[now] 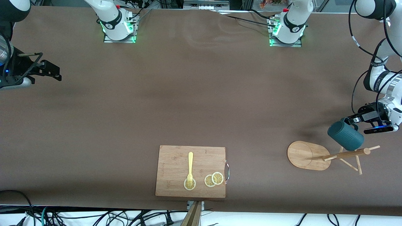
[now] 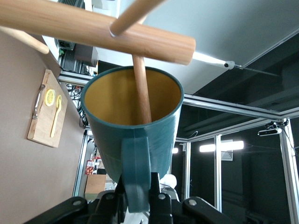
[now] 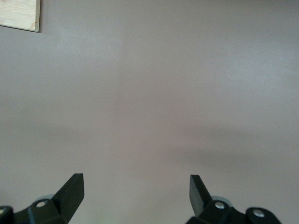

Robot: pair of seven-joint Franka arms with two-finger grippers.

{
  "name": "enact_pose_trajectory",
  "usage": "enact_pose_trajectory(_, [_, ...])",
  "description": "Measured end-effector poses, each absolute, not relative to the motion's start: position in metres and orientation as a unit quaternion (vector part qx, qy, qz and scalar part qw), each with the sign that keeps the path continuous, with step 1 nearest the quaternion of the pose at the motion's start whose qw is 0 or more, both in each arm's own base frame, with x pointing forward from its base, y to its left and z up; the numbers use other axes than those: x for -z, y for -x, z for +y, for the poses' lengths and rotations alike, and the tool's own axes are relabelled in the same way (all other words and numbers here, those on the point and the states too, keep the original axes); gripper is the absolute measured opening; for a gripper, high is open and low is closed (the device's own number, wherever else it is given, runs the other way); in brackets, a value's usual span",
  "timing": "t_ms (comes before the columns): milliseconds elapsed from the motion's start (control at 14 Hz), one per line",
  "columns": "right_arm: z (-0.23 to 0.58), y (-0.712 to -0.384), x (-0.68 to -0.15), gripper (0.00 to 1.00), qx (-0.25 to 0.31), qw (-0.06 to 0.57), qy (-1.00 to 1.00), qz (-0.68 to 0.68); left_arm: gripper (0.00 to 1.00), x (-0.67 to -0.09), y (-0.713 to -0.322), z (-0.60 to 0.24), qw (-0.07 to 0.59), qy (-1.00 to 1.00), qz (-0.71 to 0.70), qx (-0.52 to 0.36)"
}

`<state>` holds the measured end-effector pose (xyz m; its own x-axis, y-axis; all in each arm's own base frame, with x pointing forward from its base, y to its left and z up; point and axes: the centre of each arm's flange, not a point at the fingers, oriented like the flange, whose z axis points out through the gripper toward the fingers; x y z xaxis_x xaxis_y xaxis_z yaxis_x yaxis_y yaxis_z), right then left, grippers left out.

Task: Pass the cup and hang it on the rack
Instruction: 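Lower the mug onto a rack peg with the left gripper, then open the left gripper and pull it back from the handle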

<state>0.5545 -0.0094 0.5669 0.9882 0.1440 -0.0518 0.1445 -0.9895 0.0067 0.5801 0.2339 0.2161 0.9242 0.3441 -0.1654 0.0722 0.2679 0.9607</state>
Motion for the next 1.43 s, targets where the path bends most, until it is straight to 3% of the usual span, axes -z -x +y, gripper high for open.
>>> enact_pose_trajectory(1000, [0.001, -0.554, -0.571, 1.00, 0.022, 0.006, -0.996, 0.082, 0.21, -0.191, -0.578, 0.230, 0.783, -0.587, 0.189, -0.082])
enact_pose_trajectory(1071, [0.001, -0.554, -0.570, 1.00, 0.022, 0.006, -0.996, 0.082, 0.26, -0.190, -0.579, 0.230, 0.781, -0.589, 0.191, -0.082])
enact_pose_trajectory(1429, [0.001, -0.554, -0.571, 1.00, 0.022, 0.006, -0.996, 0.081, 0.76, -0.179, -0.579, 0.224, 0.775, -0.598, 0.184, -0.088])
